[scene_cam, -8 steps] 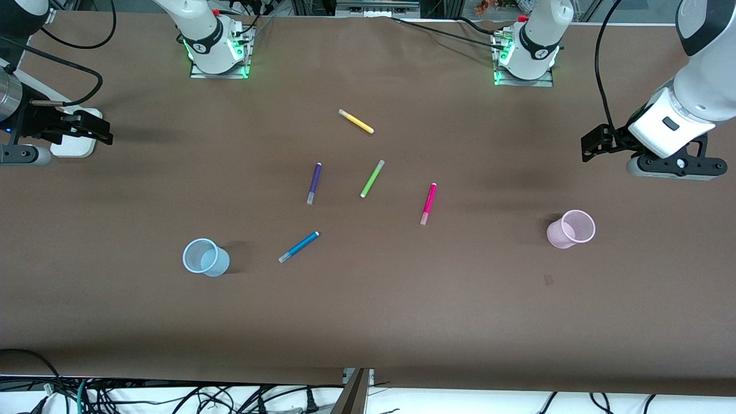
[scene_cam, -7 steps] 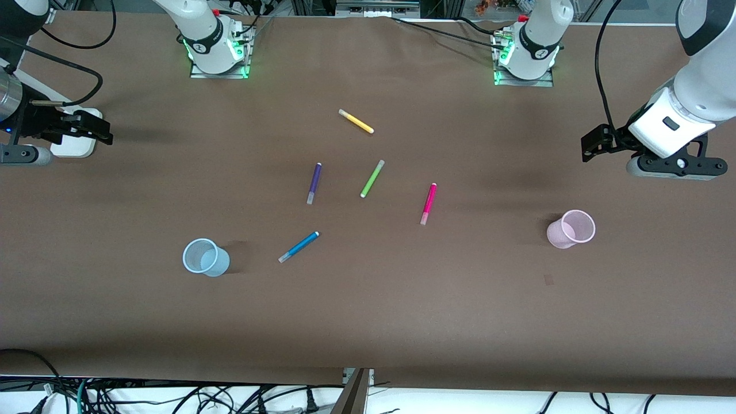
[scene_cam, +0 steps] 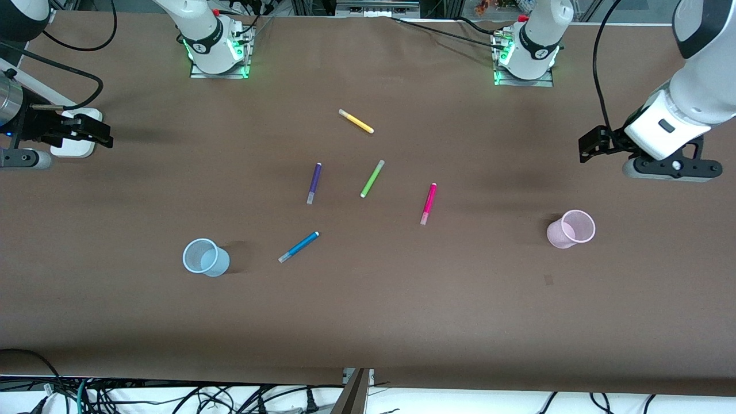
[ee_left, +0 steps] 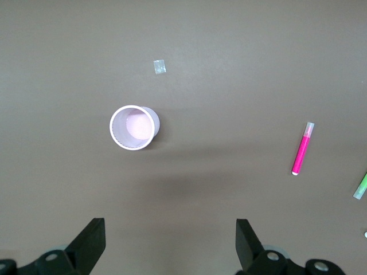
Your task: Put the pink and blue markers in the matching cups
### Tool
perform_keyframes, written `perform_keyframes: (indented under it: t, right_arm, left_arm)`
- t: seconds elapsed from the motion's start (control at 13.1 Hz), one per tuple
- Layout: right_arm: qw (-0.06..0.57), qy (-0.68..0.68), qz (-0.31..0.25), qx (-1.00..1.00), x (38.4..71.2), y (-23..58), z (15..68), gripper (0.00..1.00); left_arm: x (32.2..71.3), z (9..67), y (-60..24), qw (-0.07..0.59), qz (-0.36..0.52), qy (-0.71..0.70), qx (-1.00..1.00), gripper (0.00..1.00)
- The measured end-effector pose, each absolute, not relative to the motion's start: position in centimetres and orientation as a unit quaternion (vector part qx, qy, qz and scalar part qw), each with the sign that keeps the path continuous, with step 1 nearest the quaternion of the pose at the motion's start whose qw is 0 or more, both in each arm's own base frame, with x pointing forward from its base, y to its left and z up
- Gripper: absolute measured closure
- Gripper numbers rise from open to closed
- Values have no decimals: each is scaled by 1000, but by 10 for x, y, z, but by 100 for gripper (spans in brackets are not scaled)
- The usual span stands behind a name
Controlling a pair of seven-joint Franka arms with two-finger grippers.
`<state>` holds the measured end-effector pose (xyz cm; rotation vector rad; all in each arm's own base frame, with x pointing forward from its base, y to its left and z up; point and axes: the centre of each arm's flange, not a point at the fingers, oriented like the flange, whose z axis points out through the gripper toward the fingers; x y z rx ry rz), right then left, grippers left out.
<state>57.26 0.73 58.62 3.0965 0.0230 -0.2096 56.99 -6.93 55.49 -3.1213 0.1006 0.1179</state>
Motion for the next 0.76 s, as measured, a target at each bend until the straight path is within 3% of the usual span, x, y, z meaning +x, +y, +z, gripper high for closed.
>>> perform_keyframes:
  t: [0.38, 0.76]
  right_arm:
    - [19, 28, -88, 996, 596, 32, 541, 0]
    - [23, 102, -82, 991, 623, 126, 471, 0]
  left_arm:
    - [606, 463, -156, 3, 36, 68, -997, 0]
    - [603, 366, -270, -2, 33, 105, -994, 0]
